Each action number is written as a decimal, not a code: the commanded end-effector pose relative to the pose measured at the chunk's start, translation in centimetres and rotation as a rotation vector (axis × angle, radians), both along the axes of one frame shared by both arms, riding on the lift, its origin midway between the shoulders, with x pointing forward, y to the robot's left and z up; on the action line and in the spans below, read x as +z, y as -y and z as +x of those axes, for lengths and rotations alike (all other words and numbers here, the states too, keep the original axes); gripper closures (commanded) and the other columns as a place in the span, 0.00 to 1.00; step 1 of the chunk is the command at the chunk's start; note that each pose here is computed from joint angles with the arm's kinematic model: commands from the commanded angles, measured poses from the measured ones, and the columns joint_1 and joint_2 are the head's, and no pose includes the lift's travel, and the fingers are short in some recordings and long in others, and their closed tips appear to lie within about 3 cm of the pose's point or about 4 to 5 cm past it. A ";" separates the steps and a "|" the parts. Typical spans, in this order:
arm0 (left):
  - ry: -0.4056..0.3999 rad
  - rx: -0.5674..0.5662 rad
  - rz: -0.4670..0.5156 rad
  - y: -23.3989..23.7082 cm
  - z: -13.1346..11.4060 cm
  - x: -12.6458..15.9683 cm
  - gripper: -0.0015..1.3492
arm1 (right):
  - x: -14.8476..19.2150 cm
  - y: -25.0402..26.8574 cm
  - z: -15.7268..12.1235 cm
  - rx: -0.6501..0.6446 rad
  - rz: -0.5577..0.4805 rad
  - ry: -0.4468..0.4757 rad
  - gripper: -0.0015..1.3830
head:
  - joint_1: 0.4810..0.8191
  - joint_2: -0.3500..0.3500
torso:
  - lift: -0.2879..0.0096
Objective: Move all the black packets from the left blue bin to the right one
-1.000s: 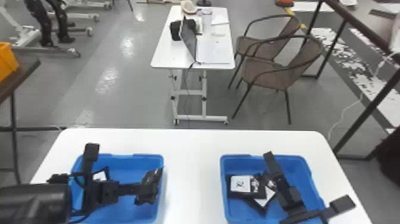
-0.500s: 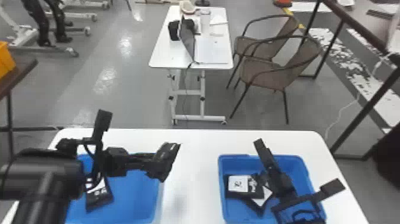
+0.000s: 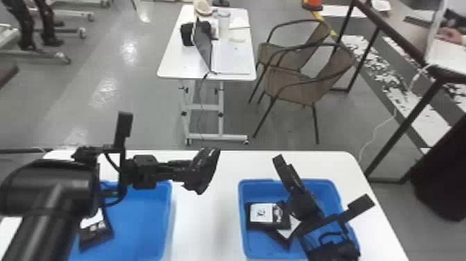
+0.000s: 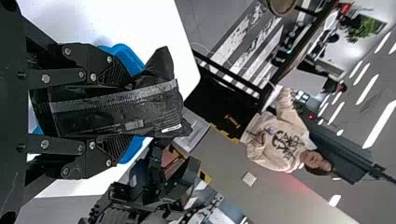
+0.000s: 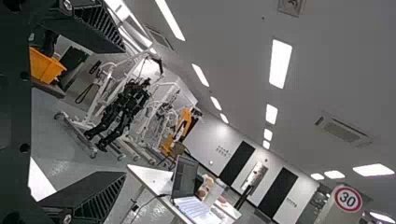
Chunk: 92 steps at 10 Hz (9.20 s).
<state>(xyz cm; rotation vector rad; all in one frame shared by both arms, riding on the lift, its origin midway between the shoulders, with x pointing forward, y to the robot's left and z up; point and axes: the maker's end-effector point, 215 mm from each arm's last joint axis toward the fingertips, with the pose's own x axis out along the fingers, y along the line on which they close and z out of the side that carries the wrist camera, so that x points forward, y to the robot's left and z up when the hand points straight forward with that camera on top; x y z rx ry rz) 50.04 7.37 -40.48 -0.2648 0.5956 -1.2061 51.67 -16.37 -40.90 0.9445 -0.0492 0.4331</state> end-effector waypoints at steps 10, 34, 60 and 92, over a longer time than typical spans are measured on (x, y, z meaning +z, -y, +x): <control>0.378 -0.174 0.326 11.3 3.3 -1.2 0.61 | 4.0 -1.8 3.4 0.065 -0.102 0.059 0.11 | 0.63 0.26 | 0.97; 0.326 0.054 0.143 6.8 2.8 0.1 0.14 | 0.1 1.0 2.4 0.024 -0.142 -0.034 0.77 | 0.63 0.25 | 0.97; -0.119 0.937 0.447 -28.4 -6.4 -7.4 0.20 | -2.8 8.4 -0.7 -0.201 -0.115 -0.088 0.10 | 0.63 0.62 | 0.97; -0.394 0.915 0.682 -29.5 -4.7 -21.9 0.32 | -3.7 6.7 -1.0 -0.137 -0.015 -0.087 0.10 | 0.63 0.73 | 0.97</control>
